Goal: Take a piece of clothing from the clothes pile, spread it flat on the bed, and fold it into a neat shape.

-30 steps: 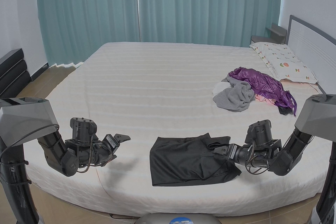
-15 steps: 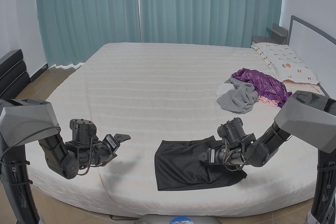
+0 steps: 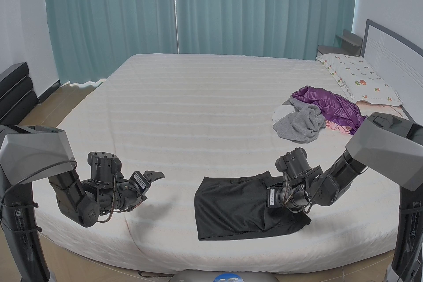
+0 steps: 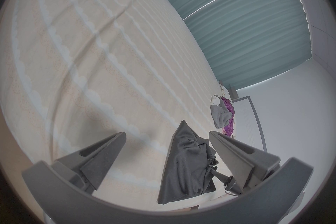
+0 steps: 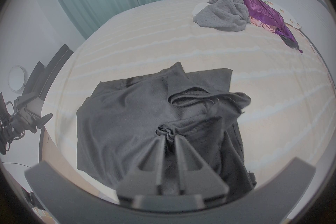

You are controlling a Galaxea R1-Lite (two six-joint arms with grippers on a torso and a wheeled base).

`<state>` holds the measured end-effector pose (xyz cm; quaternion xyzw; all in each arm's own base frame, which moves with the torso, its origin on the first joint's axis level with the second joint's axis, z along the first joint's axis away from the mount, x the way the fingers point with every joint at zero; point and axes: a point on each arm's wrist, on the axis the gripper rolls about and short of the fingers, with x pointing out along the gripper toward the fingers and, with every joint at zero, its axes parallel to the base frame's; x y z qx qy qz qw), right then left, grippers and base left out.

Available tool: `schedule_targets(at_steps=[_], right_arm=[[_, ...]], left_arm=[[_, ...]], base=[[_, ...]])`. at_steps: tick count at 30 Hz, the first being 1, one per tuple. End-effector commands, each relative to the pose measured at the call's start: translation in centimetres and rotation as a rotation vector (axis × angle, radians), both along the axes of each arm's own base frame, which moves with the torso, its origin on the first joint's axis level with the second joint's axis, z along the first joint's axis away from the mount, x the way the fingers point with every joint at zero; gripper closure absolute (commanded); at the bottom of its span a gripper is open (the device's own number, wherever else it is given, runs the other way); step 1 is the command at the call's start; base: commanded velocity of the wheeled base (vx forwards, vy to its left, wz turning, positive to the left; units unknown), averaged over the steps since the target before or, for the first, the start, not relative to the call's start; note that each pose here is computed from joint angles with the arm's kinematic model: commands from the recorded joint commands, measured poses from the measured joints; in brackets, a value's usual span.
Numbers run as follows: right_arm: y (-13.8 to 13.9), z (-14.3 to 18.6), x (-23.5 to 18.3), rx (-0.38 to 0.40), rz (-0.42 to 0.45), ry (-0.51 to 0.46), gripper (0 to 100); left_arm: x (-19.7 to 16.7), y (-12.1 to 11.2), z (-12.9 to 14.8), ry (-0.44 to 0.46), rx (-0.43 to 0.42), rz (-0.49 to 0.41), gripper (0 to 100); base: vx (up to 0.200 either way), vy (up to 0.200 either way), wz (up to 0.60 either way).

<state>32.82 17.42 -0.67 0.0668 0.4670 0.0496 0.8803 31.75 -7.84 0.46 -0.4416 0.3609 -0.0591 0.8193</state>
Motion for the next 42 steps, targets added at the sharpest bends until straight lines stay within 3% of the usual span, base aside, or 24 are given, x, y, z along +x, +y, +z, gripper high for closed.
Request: schedule_targets(at_steps=[1,12,27,28,32,36,39,42], right_arm=[[-0.8,2.1,-1.2,0.005,-0.006,-0.002,100],[-3.9,3.0,-3.8,-0.007,-0.062,0.039,100],[-6.9,1.2,-6.5,-0.037,-0.114,0.093,100],[-7.0,1.1,-6.5,-0.038,-0.115,0.094,0],[-7.3,1.8,-6.7,-0.013,-0.127,0.055,0],[-7.4,3.5,-6.9,0.062,-0.177,-0.007,0],[-6.8,4.9,-5.8,0.172,-0.213,-0.051,0],[-5.2,5.3,-3.8,0.295,-0.185,-0.05,0]], left_arm=[[0.0,0.0,-0.1,0.003,0.0,0.0,0],[0.0,0.0,-0.1,0.003,0.001,0.001,0],[-0.1,0.0,-0.2,0.008,0.004,-0.002,0],[-0.1,0.0,-0.1,0.006,0.004,0.0,0],[-0.2,0.0,-0.2,0.009,0.006,0.001,0],[-0.2,0.1,-0.2,0.006,0.014,0.016,0],[-0.6,0.2,-0.3,0.019,0.026,0.04,0],[-1.2,0.3,-0.5,0.033,0.028,0.043,0]], base=[[0.0,0.0,0.0],[0.0,0.0,0.0],[0.0,0.0,0.0],[0.0,0.0,0.0],[0.0,0.0,0.0],[0.0,0.0,0.0],[0.0,0.0,0.0],[0.0,0.0,0.0]])
